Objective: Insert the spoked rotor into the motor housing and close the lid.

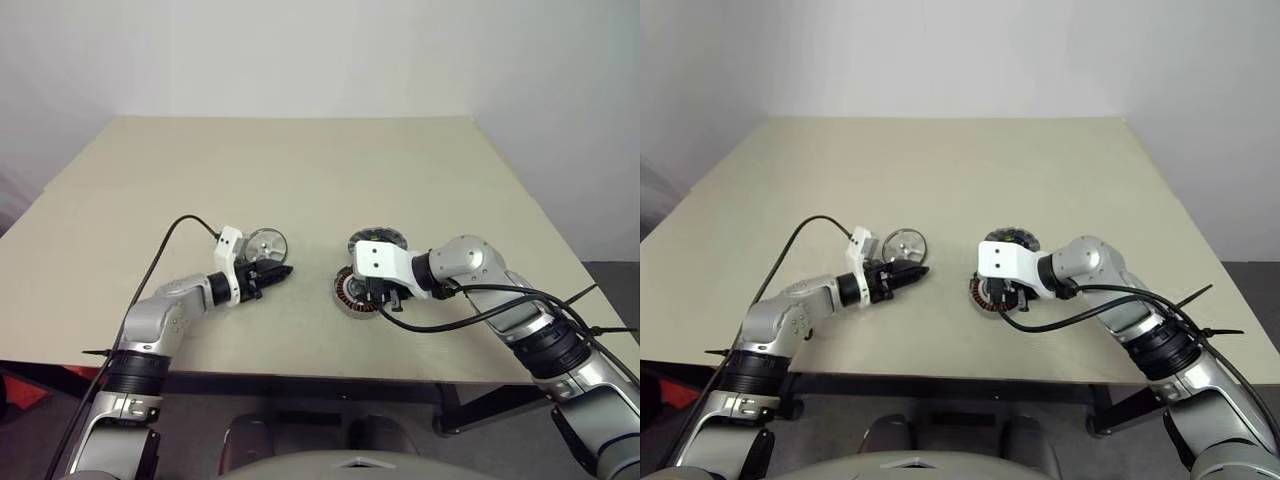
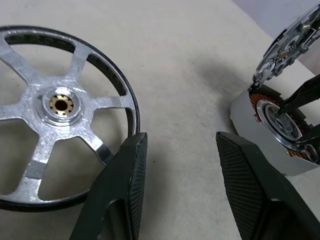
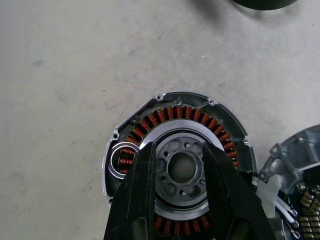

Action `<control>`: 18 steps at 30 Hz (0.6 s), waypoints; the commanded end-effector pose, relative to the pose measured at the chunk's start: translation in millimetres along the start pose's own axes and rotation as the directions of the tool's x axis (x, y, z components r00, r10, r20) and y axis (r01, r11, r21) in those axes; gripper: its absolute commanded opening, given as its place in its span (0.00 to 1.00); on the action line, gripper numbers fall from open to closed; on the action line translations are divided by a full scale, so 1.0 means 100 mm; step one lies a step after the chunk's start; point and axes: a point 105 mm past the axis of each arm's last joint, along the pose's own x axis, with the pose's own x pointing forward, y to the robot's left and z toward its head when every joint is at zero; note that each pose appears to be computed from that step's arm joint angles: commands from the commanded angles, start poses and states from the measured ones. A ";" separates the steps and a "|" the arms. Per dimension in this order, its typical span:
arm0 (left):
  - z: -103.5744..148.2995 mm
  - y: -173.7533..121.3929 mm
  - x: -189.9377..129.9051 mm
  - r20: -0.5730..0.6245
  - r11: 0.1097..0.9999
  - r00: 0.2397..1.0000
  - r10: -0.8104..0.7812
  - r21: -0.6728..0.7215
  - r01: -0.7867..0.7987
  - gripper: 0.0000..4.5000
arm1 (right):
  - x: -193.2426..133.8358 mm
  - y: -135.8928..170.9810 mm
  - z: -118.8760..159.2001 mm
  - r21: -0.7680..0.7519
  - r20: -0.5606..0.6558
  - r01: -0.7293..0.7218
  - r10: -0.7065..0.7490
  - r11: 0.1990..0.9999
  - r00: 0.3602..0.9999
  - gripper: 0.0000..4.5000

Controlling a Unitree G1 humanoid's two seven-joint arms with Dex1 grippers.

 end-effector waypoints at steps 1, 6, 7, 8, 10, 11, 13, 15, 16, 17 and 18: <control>0.07 -0.02 0.01 0.025 1.000 1.000 -0.014 0.024 0.013 0.51 | -0.12 -0.11 0.13 -0.029 0.032 0.064 -0.063 0.998 0.998 0.35; 0.07 -0.02 0.01 0.027 1.000 1.000 -0.017 0.022 0.016 0.51 | -0.12 -0.15 0.17 -0.023 0.043 0.070 -0.069 0.997 0.997 0.35; 0.07 -0.02 0.00 0.027 1.000 1.000 -0.015 0.022 0.015 0.51 | -0.12 -0.14 0.17 -0.023 0.043 0.065 -0.064 0.998 0.997 0.35; 0.07 -0.02 0.00 0.026 1.000 1.000 -0.014 0.021 0.013 0.51 | -0.11 -0.13 0.17 -0.020 0.047 0.058 -0.057 0.998 0.997 0.35; 0.07 -0.01 -0.01 0.026 1.000 1.000 -0.011 0.021 0.010 0.51 | -0.09 -0.09 0.19 -0.020 0.056 0.031 -0.029 0.999 0.998 0.35; 0.07 -0.01 -0.01 0.026 1.000 1.000 -0.010 0.021 0.009 0.51 | -0.08 -0.06 0.20 -0.020 0.060 0.020 -0.019 1.000 0.998 0.35; 0.06 -0.01 -0.02 0.025 1.000 1.000 -0.009 0.020 0.008 0.51 | -0.08 -0.03 0.21 -0.021 0.064 0.011 -0.010 1.000 0.998 0.35; 0.05 0.00 -0.02 0.024 1.000 1.000 -0.007 0.018 0.006 0.51 | -0.07 0.01 0.24 -0.020 0.079 -0.002 0.003 1.000 0.997 0.35; 0.05 0.00 -0.02 0.024 1.000 1.000 -0.006 0.017 0.006 0.51 | -0.07 0.03 0.25 -0.020 0.082 -0.007 0.009 1.000 0.997 0.35; 0.05 0.00 -0.02 0.024 1.000 1.000 -0.006 0.017 0.006 0.51 | -0.07 0.05 0.26 -0.021 0.082 -0.010 0.011 1.000 0.997 0.35; 0.05 0.00 -0.02 0.023 1.000 1.000 -0.006 0.017 0.006 0.51 | -0.07 0.06 0.25 -0.019 0.074 -0.009 0.011 1.000 0.997 0.35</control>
